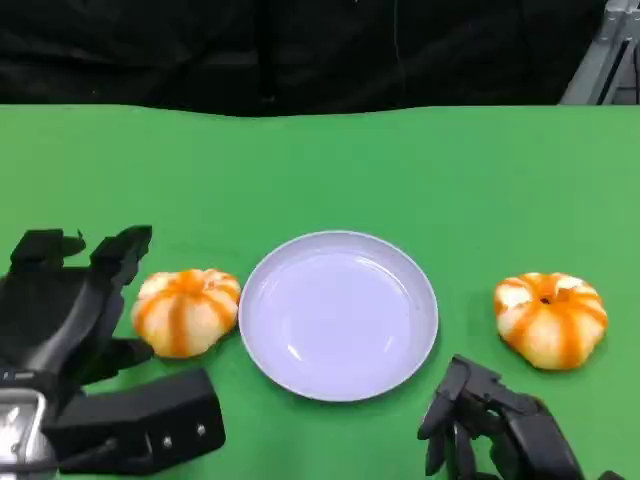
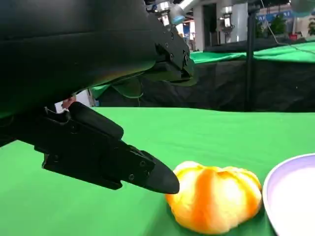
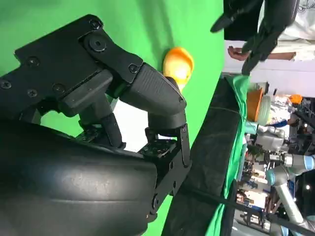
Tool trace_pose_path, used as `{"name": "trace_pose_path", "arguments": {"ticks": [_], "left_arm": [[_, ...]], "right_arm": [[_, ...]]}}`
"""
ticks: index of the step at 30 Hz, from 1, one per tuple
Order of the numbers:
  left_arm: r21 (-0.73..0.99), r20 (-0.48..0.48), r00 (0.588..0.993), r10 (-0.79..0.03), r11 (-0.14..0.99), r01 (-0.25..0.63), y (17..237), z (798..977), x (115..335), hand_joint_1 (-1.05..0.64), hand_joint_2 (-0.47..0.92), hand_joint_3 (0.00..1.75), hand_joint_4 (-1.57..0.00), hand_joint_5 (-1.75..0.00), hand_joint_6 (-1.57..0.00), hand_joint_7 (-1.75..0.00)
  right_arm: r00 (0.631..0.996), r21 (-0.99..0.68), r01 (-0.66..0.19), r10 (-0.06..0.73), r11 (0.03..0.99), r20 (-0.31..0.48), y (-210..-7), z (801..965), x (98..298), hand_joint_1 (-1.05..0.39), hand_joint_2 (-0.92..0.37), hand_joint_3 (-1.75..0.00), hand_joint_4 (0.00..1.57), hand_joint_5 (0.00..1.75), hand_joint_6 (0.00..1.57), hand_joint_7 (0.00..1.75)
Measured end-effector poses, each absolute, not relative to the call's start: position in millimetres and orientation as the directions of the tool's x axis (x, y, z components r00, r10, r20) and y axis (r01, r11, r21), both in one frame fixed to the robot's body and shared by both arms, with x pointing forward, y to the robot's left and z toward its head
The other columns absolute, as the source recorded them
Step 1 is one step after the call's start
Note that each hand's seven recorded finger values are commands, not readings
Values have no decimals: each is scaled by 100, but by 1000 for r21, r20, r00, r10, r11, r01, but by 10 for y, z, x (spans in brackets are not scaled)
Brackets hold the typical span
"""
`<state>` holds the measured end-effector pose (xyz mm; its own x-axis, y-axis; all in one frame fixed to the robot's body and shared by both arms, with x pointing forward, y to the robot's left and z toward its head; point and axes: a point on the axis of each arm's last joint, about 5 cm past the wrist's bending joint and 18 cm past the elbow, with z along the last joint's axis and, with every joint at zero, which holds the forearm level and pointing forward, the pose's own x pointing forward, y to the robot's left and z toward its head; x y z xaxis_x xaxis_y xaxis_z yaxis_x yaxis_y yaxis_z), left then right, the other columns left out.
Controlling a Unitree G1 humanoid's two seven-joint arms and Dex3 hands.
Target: Grasp the bread from the table and place it into the plate.
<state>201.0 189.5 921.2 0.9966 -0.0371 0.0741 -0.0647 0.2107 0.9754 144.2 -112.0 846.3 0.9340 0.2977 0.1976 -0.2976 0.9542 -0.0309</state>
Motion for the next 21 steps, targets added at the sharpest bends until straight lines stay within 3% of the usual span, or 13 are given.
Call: {"name": "trace_pose_path", "arguments": {"ticks": [21], "left_arm": [[978,-117,986,-116,160,134,1535,9100,2256,-68,92,5,0,-56,-26,0]], "right_arm": [[938,-16,-287,285,958,198,-1119,8512,1414,-52,-62,-133,76,175,60,175]]}}
